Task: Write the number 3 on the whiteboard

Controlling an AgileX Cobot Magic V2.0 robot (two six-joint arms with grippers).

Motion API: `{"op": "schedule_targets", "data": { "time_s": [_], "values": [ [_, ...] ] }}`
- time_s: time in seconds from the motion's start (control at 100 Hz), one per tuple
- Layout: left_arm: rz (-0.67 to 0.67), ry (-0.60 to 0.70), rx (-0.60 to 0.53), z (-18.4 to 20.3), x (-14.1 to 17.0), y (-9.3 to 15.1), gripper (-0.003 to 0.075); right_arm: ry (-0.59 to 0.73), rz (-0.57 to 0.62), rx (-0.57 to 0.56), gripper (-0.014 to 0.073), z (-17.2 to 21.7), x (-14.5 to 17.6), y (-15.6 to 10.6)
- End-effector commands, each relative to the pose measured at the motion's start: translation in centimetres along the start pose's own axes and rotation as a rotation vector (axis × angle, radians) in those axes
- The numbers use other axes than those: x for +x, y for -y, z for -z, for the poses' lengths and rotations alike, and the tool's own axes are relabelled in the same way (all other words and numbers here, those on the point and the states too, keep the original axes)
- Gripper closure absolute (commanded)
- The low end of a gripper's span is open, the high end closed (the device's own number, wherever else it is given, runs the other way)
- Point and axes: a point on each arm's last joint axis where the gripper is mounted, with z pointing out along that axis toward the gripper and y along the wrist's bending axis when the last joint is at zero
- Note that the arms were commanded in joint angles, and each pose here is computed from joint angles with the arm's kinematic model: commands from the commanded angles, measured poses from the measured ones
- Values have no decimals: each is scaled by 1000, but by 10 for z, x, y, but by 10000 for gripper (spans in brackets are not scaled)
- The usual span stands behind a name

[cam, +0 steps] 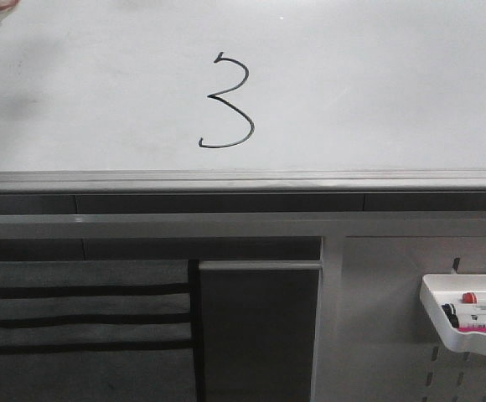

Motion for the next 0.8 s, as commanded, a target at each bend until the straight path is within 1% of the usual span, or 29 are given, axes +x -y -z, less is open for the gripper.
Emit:
{"op": "schedule_targets", "data": {
  "time_s": [0.0, 0.07, 0.13, 0.25, 0.53, 0.75, 0.79],
  "values": [
    [158, 148, -184, -2, 0, -22, 714, 74, -32, 32, 228, 3, -6, 1],
    [180, 136, -220, -11, 7, -27, 714, 80, -45, 27, 228, 1, -4, 1],
    [182, 105, -217, -20, 12, -27, 714, 79, -49, 30, 228, 0, -3, 2],
    [179, 88, -227, -34, 14, -27, 714, 79, -50, 31, 228, -1, -3, 2],
    [183, 89, -233, -55, 3, -32, 713, 79, -51, 30, 228, -1, -3, 2],
    [182, 97, -231, -57, -2, -32, 707, 79, -51, 30, 228, -1, -3, 2],
    [165, 91, -225, -58, -1, -32, 699, 79, -51, 30, 228, -1, -3, 2]
  ]
}}
